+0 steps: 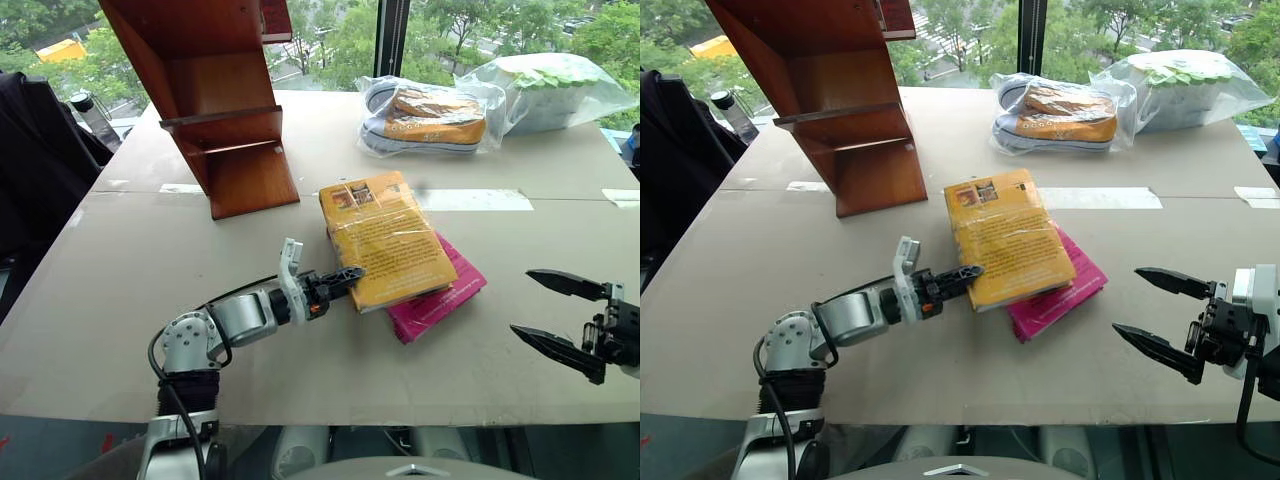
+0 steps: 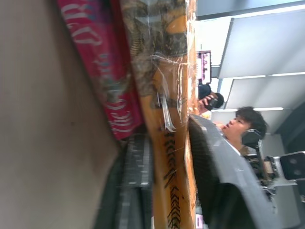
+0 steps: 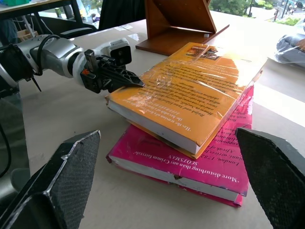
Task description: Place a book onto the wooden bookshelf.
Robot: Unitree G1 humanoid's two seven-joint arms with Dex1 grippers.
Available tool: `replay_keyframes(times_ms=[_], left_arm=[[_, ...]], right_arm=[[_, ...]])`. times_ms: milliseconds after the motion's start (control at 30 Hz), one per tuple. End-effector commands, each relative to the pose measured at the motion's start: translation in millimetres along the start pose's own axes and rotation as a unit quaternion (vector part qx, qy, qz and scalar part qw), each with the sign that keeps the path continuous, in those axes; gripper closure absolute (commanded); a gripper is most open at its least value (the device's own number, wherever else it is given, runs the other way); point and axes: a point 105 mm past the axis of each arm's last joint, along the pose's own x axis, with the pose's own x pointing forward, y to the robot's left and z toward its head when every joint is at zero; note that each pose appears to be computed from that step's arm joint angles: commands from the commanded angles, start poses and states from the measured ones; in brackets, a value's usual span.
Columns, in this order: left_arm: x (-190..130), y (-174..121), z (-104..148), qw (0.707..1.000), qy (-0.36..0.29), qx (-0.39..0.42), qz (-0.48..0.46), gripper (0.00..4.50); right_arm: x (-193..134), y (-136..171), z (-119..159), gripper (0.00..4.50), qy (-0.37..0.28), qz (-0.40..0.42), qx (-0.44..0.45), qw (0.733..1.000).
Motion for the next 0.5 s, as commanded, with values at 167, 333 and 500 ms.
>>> replay_keyframes(times_ms=[167, 333, 500], left_arm=[[-26.6, -59.8, 21.0, 0.992, -0.068, 0.051, -0.091, 4.48], [-11.4, -111.6, 25.8, 0.919, -0.067, 0.387, -0.031, 4.48], [3.7, -154.9, 39.7, 0.743, -0.090, 0.662, 0.018, 4.48]], right_arm=[[5.3, -11.7, 12.5, 0.00, -0.031, 0.004, -0.018, 0.999], [12.4, -35.7, 29.4, 0.00, -0.084, -0.013, -0.021, 0.996], [24.0, -50.9, 39.8, 0.00, -0.114, -0.009, -0.021, 0.993]])
